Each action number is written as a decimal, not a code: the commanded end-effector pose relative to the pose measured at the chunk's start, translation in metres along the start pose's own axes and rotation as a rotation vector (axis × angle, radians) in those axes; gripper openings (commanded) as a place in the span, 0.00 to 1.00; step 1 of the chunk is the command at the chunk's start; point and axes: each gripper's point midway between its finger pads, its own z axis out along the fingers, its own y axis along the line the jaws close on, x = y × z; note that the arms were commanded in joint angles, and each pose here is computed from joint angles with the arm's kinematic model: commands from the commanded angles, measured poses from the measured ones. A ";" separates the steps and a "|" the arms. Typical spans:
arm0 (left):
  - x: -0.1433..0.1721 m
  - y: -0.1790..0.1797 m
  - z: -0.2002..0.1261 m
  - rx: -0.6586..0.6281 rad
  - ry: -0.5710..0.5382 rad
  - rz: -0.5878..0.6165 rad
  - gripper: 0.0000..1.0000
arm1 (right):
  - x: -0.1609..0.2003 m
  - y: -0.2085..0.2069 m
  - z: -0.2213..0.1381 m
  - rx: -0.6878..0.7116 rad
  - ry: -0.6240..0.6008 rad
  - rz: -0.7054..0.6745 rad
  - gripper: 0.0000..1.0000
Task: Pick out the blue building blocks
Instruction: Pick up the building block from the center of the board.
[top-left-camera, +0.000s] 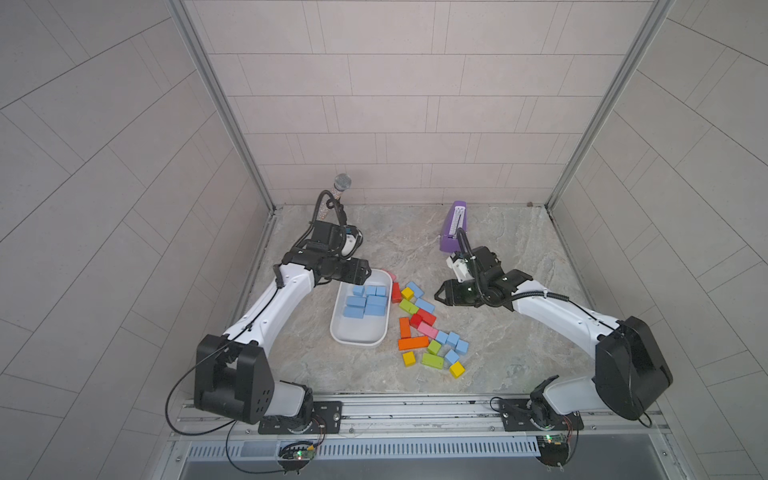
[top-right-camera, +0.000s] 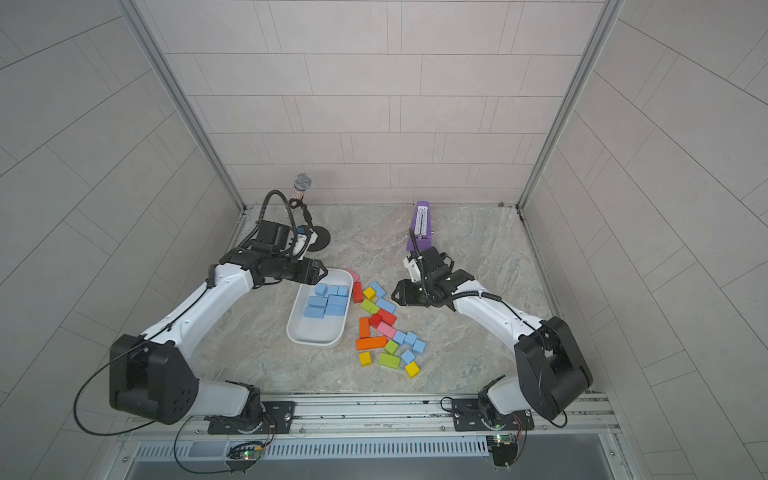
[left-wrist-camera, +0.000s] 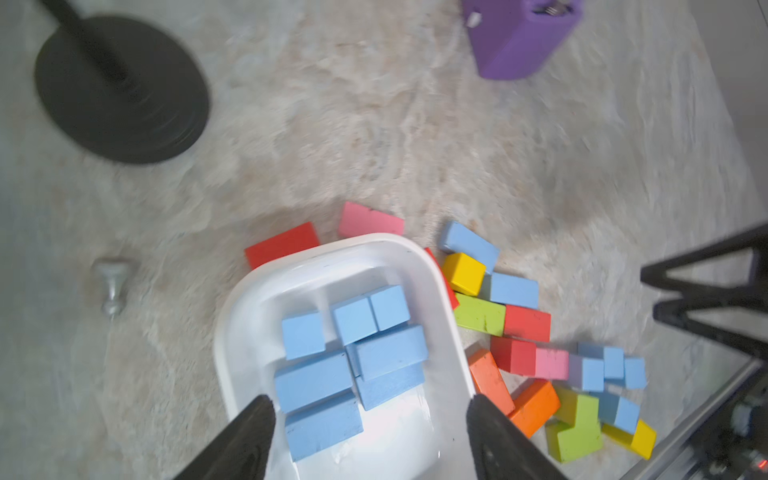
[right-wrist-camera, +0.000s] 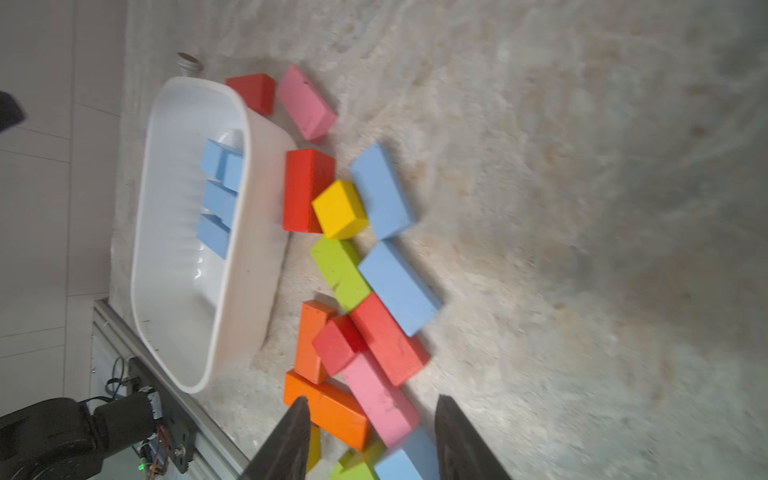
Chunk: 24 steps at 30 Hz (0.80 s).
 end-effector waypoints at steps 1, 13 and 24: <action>0.000 -0.027 0.005 0.051 0.064 0.398 0.75 | 0.014 -0.019 -0.015 0.021 0.019 0.010 0.50; -0.023 -0.083 0.094 0.202 0.291 1.179 0.65 | 0.029 -0.030 -0.018 -0.021 -0.043 0.039 0.50; -0.011 -0.055 0.182 0.232 0.440 1.420 0.57 | 0.041 -0.033 -0.011 -0.073 -0.082 0.106 0.50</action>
